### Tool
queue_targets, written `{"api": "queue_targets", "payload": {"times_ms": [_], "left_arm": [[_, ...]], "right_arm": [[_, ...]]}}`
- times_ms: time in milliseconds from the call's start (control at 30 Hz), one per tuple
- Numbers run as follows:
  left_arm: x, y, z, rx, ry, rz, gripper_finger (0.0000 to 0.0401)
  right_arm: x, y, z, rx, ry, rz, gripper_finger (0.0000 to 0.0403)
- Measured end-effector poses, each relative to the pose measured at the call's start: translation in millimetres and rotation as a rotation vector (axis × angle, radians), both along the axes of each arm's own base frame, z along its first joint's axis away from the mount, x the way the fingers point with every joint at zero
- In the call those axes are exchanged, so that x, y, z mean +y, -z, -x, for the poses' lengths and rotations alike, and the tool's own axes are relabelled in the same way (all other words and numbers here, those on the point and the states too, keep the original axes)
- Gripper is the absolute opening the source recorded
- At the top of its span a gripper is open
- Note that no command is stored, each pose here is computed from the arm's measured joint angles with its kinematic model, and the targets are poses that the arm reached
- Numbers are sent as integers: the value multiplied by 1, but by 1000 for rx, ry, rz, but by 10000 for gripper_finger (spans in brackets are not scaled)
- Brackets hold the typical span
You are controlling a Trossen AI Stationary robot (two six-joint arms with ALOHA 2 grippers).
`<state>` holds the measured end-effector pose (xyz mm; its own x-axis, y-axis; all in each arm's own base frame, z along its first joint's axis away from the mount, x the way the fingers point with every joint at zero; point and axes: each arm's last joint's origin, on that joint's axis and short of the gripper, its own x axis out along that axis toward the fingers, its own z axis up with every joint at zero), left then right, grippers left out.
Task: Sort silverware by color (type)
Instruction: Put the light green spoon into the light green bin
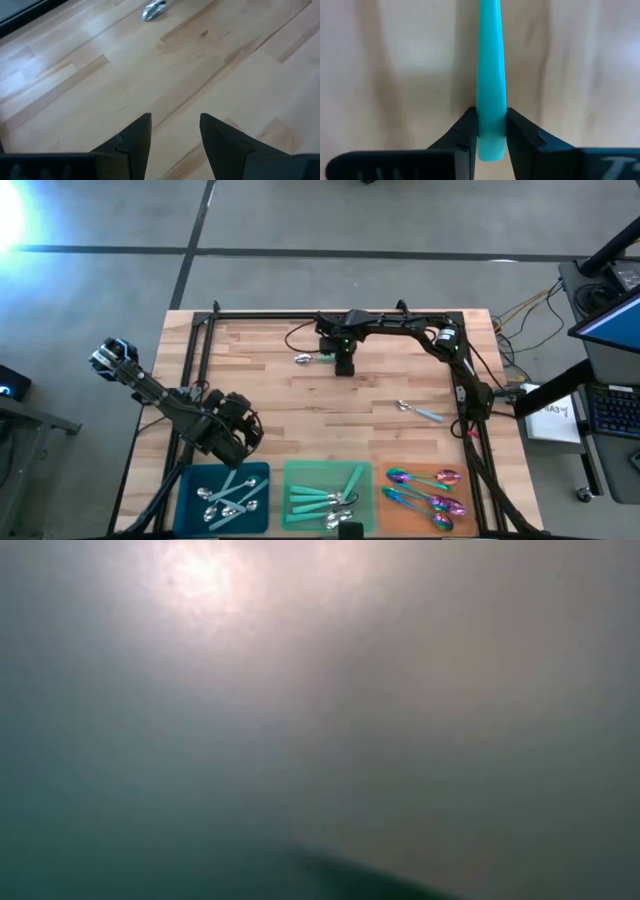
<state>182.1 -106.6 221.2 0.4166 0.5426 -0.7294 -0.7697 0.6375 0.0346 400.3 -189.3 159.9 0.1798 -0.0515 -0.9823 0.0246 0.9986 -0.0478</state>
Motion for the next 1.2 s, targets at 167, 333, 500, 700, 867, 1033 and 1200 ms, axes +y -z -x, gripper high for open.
{"api": "queue_targets", "payload": {"times_ms": [167,333,500,700,867,1033,1200], "left_arm": [[-2,0,-3,-40,-2,9,153],[-4,3,-8,-75,-5,-40,153],[-7,14,-13,-23,11,-85,153],[-15,46,-21,45,33,-129,153],[-31,61,-34,-43,79,-147,153],[-44,64,-43,-175,127,-207,153],[-56,60,-57,-331,161,-298,153]], "right_arm": [[13,-34,4,-72,-1,-36,65],[42,-58,-1,-152,-28,-99,65],[90,-90,-6,-219,-98,-91,65],[148,-123,2,-247,-133,37,65],[189,-140,22,-216,-121,62,65],[221,-143,39,-275,-94,82,65],[251,-134,42,-453,-103,100,65]]}}
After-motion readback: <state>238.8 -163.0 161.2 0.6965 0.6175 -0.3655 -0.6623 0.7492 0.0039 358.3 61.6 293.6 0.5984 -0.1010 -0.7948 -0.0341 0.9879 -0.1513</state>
